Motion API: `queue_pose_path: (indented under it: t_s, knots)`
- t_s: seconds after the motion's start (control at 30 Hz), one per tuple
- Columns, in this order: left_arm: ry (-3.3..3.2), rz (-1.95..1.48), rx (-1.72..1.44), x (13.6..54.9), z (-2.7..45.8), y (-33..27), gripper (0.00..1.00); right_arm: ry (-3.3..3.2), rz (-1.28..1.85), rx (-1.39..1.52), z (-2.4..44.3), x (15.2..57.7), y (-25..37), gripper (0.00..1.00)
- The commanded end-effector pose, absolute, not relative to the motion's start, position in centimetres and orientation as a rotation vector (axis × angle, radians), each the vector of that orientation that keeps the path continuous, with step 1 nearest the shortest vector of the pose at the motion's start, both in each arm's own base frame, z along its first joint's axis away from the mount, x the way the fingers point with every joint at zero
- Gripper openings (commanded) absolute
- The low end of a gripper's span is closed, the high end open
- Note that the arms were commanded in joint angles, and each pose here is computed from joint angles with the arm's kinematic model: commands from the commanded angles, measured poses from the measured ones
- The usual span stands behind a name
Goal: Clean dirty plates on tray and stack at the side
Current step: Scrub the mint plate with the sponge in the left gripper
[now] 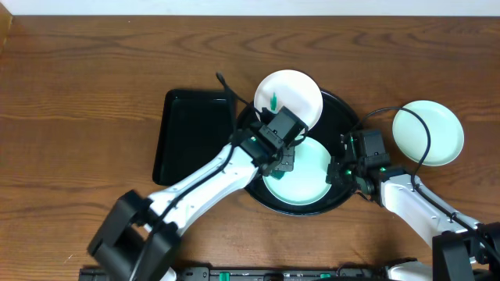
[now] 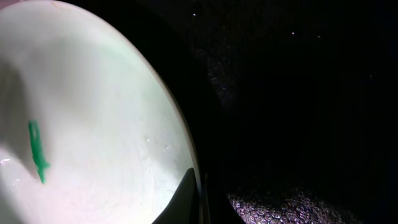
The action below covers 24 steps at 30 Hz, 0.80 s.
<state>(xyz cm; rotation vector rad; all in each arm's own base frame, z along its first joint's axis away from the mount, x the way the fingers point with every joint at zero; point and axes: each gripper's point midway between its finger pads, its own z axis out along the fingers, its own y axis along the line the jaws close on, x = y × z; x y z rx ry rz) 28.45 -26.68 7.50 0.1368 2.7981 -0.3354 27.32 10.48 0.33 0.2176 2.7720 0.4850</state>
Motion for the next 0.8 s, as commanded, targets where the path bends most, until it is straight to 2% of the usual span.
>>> queue_pose_path:
  t_s: [0.0, 0.77]
  knots:
    - [2.796, -0.307, 0.1, 29.3, 6.6, -27.0, 0.08, 2.778, 0.468, 0.203, 0.0, 27.0, 10.5, 0.01]
    - [2.802, -0.287, 0.09, 29.8, 4.9, -27.3, 0.08, 2.771, 0.471, 0.201, 0.1, 27.2, 10.6, 0.01]
